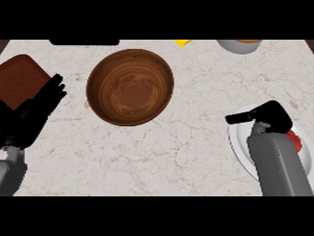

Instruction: Pick the sweet potato from the plate and place it in the bowl

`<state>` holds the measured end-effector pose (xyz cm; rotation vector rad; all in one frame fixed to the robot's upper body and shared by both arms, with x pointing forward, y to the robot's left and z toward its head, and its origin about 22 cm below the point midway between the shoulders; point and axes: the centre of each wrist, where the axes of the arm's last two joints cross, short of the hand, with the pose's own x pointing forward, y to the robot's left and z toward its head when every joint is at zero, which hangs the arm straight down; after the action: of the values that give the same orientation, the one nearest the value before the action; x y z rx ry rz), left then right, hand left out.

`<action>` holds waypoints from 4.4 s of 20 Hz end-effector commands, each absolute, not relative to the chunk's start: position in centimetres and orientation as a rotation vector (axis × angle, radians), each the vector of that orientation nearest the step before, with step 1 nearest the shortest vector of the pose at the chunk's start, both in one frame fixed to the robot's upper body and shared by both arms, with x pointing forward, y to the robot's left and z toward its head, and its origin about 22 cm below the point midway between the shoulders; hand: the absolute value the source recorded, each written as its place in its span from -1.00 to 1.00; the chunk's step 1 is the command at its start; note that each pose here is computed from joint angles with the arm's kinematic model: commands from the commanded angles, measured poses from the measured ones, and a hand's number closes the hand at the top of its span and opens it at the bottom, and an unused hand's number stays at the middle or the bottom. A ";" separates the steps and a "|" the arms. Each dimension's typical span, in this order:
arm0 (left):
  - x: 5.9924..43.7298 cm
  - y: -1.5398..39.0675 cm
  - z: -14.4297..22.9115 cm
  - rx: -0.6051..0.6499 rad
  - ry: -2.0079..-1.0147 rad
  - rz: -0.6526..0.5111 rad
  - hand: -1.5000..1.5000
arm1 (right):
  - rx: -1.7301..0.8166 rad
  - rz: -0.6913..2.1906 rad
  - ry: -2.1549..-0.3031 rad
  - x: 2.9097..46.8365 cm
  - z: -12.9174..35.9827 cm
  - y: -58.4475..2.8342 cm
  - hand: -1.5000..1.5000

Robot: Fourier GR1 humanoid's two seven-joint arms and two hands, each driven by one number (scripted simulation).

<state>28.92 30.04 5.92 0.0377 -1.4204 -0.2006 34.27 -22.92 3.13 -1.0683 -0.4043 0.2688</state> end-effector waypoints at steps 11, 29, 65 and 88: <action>29.3 29.2 6.0 0.030 -1.403 -0.206 0.00 | -0.756 1.226 -0.997 32.6 4.6 -18.5 1.00; 28.7 30.2 6.0 0.039 -1.424 -0.202 0.00 | -0.883 1.363 -1.391 20.9 24.0 -23.8 1.00; 30.1 28.0 5.7 0.003 -1.428 -0.252 0.00 | -0.727 1.044 -1.578 35.5 29.9 -0.1 1.00; 31.6 25.2 7.7 -0.066 -1.470 -0.332 0.00 | -0.290 0.649 -1.445 44.7 17.0 -3.6 -1.00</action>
<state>31.41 26.28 7.52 -0.0470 -1.4645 -0.3131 44.24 -2.92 18.18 -0.3494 -1.4311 0.7561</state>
